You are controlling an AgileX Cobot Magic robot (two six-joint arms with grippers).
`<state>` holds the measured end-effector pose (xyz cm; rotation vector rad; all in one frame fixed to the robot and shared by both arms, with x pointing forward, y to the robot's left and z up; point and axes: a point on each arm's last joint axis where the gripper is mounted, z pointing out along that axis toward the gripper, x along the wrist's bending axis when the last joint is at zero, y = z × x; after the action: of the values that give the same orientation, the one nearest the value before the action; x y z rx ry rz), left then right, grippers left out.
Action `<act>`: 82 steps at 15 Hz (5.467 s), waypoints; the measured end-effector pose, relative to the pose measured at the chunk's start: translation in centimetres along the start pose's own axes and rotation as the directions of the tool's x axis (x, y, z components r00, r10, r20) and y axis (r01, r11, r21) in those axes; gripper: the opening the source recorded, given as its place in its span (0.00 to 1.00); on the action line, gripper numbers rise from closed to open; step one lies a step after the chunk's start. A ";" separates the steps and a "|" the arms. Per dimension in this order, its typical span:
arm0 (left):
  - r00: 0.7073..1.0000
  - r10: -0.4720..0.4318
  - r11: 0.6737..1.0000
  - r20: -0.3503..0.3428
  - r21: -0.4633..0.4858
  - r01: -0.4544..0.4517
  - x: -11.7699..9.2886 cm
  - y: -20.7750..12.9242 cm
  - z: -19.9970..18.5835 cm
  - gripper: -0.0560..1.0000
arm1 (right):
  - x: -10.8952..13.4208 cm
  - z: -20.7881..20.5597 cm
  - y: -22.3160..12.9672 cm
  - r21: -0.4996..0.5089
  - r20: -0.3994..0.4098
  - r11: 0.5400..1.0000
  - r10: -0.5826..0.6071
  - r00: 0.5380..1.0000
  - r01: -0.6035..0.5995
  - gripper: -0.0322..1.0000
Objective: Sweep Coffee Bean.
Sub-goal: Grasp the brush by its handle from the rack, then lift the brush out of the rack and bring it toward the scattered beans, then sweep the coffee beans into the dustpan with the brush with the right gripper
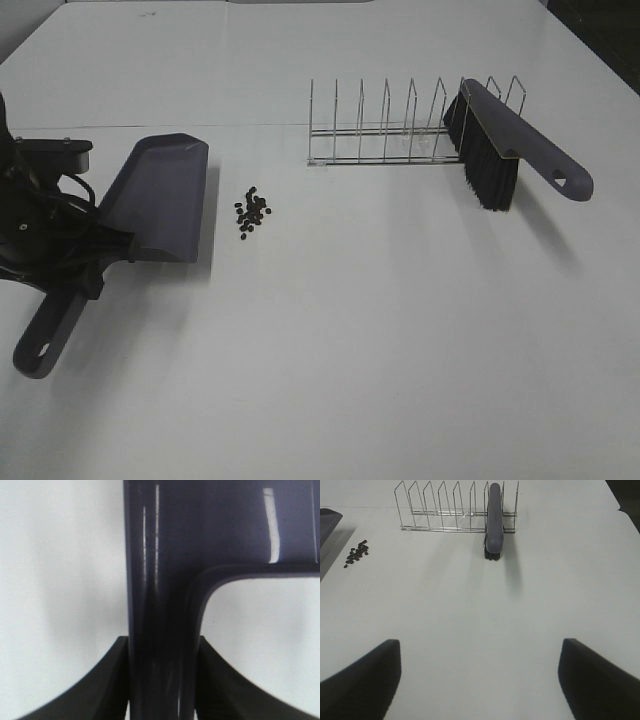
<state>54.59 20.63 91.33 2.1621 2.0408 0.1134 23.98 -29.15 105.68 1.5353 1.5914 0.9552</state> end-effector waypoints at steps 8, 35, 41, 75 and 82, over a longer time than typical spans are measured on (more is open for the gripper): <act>1.000 0.004 1.000 0.001 -0.014 -0.004 0.0 0.0 -0.7 0.36 | -1.2 9.3 11.8 -0.088 -0.006 0.992 0.091 0.996 -0.091 0.73; 1.000 0.001 1.000 0.000 -0.012 -0.001 0.0 0.0 -0.7 0.36 | -1.5 49.4 16.1 0.568 -0.088 0.814 -0.083 0.993 0.119 0.53; 1.000 0.001 1.000 0.000 -0.012 -0.001 0.0 0.0 -0.7 0.36 | -1.7 51.5 13.5 0.596 -0.074 0.794 -0.093 0.993 0.118 0.53; 0.999 0.002 0.987 -0.042 0.162 0.005 0.4 -1.1 3.3 0.36 | 3.5 39.8 17.2 0.770 -0.135 0.625 -0.040 0.990 0.130 0.29; 0.999 -0.009 0.980 -0.045 0.200 0.017 0.3 -1.3 4.2 0.36 | 12.5 41.4 12.2 0.720 -0.109 0.663 -0.185 0.977 0.206 0.29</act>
<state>54.07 20.73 86.92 2.2801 2.1758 -0.0498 65.81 -15.15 97.01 1.7905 2.2687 0.1821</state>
